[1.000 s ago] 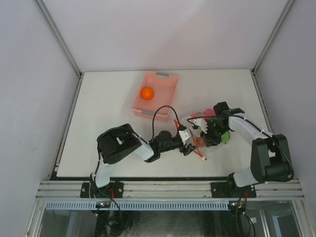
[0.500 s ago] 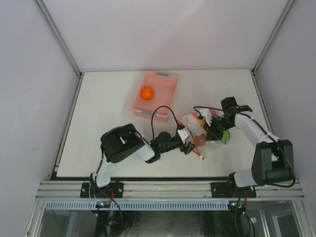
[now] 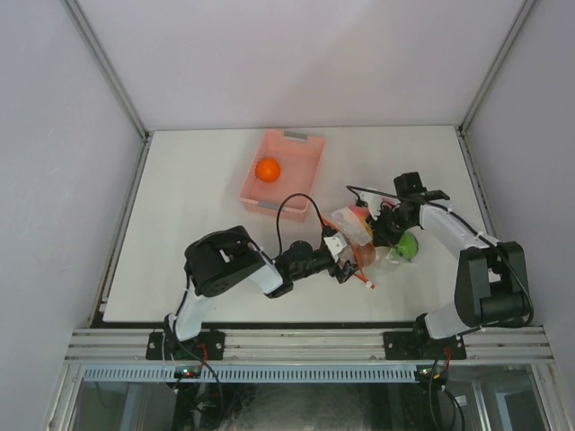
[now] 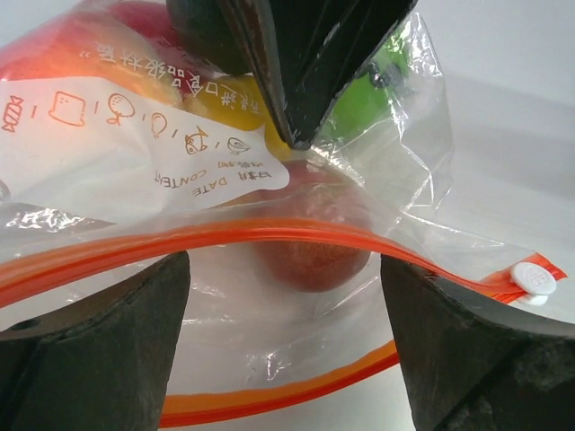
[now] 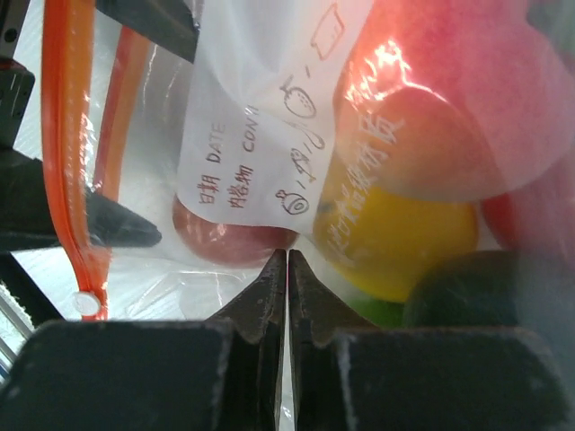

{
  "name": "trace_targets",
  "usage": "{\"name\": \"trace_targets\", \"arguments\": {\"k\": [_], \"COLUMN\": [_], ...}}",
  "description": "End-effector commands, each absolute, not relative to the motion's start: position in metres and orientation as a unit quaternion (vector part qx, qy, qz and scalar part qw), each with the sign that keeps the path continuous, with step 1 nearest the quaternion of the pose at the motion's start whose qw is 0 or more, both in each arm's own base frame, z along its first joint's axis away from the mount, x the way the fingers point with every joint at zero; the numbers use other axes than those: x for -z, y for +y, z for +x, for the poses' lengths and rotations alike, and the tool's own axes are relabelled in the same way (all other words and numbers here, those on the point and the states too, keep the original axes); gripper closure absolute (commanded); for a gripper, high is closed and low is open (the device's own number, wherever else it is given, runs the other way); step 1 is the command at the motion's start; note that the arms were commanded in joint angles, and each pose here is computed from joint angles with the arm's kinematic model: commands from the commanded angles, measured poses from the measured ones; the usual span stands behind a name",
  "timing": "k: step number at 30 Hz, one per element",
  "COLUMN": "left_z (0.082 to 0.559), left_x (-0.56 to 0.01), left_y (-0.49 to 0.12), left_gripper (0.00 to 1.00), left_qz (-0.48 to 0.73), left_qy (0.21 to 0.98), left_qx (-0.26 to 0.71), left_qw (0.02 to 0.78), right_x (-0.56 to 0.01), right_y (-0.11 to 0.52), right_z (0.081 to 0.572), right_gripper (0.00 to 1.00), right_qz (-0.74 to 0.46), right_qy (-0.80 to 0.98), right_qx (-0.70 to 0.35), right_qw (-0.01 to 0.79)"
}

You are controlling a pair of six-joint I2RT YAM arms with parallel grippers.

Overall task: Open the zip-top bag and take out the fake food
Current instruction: Pick up the fake fruit from the zipper food storage bag.

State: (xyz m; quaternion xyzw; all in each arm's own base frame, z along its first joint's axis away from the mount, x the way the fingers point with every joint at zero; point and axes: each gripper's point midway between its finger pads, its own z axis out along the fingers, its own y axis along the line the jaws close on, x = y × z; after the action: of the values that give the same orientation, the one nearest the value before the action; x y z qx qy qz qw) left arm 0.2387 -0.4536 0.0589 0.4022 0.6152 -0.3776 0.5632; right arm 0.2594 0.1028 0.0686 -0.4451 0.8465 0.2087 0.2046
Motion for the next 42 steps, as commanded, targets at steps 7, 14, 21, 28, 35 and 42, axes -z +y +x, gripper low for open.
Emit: {"name": "trace_targets", "arguments": {"k": [7,14,21,28,35,42], "left_z": [0.254,0.261,0.267,0.269,0.269,0.263], "left_x": [-0.078,-0.063,-0.048,-0.042,-0.048,-0.06], "left_y": [-0.469,-0.471,-0.471,-0.472,-0.47,-0.461], "left_gripper": [0.05,0.06,0.07,0.17,0.3,0.5], "left_qz": [0.36,0.353,0.343,0.336,0.335,0.341], "left_qy": [0.615,0.645,0.67,0.68,0.679,0.669], "left_qx": [0.379,0.363,0.346,0.345,0.344,0.344], "left_qw": [0.591,0.573,0.56,0.552,0.555,0.564], "right_x": [-0.06,-0.058,-0.056,-0.054,-0.056,-0.058], "right_y": [0.116,0.122,0.123,0.125,0.126,0.125], "right_z": [0.267,0.264,0.265,0.264,0.264,0.265], "right_gripper": [1.0,1.0,1.0,1.0,1.0,1.0], "right_qz": [-0.436,-0.431,-0.425,-0.421,-0.421,-0.422], "right_qy": [0.854,0.855,0.859,0.861,0.86,0.859], "right_qx": [-0.207,-0.224,-0.226,-0.23,-0.232,-0.229], "right_qw": [0.193,0.182,0.175,0.169,0.171,0.175]}}
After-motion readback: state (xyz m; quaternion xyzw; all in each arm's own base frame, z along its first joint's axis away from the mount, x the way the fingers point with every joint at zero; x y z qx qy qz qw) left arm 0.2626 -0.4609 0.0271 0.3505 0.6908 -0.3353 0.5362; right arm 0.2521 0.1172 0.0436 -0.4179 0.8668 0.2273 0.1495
